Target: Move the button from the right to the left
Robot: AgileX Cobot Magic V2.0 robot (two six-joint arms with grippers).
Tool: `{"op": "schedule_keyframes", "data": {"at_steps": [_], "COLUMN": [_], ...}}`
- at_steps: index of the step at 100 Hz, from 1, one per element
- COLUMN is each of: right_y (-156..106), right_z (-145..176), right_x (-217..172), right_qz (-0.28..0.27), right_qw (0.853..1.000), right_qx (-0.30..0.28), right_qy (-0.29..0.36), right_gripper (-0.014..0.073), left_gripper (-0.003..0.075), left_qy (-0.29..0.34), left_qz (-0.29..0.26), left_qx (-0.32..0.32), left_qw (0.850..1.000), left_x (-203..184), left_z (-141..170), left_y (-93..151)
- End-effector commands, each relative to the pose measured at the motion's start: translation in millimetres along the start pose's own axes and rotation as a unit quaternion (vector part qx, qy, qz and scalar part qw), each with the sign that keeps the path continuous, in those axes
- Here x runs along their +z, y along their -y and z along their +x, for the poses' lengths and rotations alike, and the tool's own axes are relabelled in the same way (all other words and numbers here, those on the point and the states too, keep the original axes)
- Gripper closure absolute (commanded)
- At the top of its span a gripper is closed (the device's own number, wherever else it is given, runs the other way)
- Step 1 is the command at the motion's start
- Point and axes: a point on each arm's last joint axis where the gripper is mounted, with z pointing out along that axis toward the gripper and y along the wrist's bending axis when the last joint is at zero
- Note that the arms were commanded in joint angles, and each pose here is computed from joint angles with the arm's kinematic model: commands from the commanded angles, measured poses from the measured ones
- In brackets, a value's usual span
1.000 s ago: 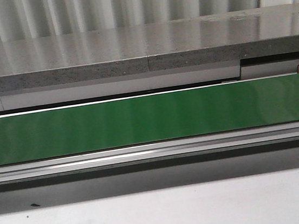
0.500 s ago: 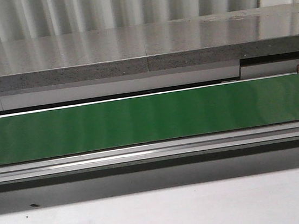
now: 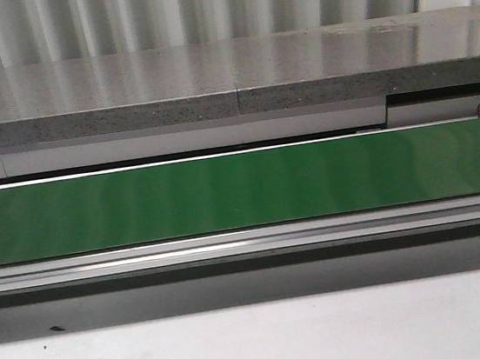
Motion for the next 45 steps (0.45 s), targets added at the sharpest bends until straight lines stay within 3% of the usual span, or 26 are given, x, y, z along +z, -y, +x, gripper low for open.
{"op": "schedule_keyframes", "data": {"at_steps": [1, 45], "right_y": [0.3, 0.5], "right_z": [-9.5, -7.0], "right_x": [-2.8, -2.7], "right_qz": [0.004, 0.005], "right_qw": [1.0, 1.0], "right_qx": [-0.009, -0.009], "right_qy": [0.029, 0.015], "right_gripper": [0.0663, 0.0663], "left_gripper": [0.0741, 0.0741], "left_qy": [0.034, 0.034], "left_qz": [0.003, 0.003], "left_qx": [-0.007, -0.007], "left_qw": [0.999, 0.999], "left_x": [-0.2, -0.2], "left_z": [4.5, 4.5], "left_y": [-0.1, -0.1]}}
